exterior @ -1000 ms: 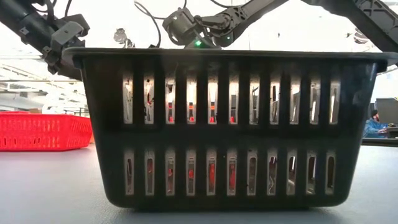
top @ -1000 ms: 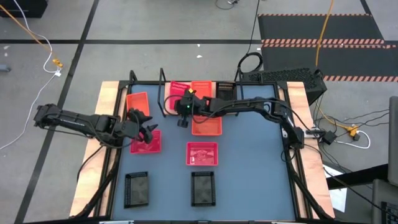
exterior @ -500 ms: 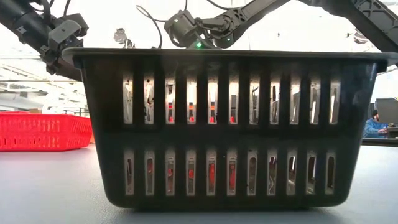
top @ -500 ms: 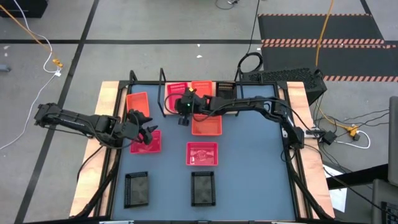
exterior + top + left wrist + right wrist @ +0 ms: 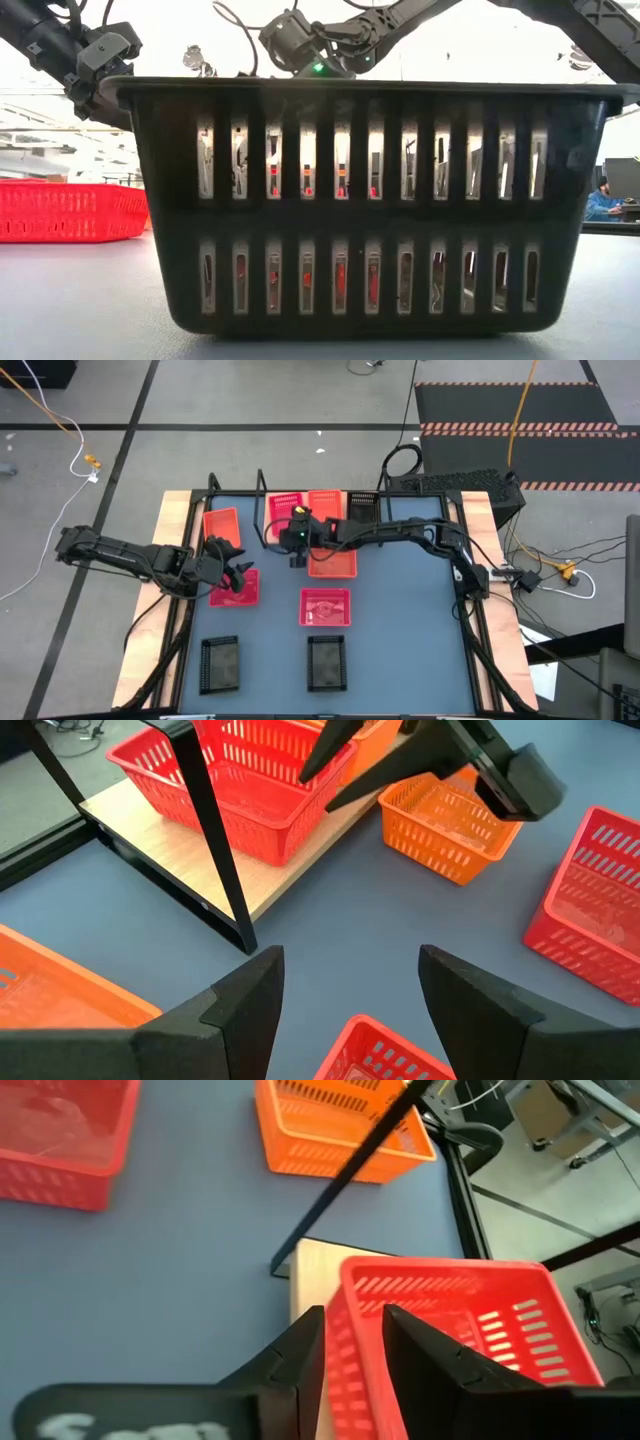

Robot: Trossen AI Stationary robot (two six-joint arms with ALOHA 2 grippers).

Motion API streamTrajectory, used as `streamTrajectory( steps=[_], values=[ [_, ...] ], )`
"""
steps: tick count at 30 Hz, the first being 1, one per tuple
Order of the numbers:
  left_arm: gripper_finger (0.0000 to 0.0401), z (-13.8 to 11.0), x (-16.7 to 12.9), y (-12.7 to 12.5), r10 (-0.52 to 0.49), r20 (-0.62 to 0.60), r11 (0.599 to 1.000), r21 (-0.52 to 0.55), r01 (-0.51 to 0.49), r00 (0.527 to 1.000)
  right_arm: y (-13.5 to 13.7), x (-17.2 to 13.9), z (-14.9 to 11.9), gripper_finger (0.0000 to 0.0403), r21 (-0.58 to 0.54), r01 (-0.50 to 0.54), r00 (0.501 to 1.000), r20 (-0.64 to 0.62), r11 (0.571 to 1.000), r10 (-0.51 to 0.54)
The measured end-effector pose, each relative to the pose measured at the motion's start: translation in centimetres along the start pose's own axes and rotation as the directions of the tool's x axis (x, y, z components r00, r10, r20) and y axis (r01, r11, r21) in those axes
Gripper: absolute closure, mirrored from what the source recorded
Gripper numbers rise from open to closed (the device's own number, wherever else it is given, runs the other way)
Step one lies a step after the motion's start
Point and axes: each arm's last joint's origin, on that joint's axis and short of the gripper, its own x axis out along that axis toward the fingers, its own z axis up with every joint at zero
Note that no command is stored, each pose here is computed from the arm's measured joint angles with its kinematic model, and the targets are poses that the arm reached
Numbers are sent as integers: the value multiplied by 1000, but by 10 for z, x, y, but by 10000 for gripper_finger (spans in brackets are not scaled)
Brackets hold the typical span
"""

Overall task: Stack baskets on shelf by color
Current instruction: Stack the right black basket on top of the black basket on the shelf

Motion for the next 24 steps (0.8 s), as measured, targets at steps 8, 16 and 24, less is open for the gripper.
streamTrajectory(
  steps=[8, 16, 24],
  values=[
    [169, 0, 0, 0, 15, 10, 1000, 7, -15, 1000, -5, 7, -3, 309, 13, 25, 999, 26, 1000, -26],
    [169, 0, 0, 1, 26, 8, 1000, 13, -26, 1000, -3, -41, 25, 309, -82, -12, 999, 30, 997, 14],
    [169, -1, 0, 1, 26, 1, 1000, -16, -26, 1000, 14, -151, 18, 309, 67, -212, 971, -103, 975, 218]
  ],
)
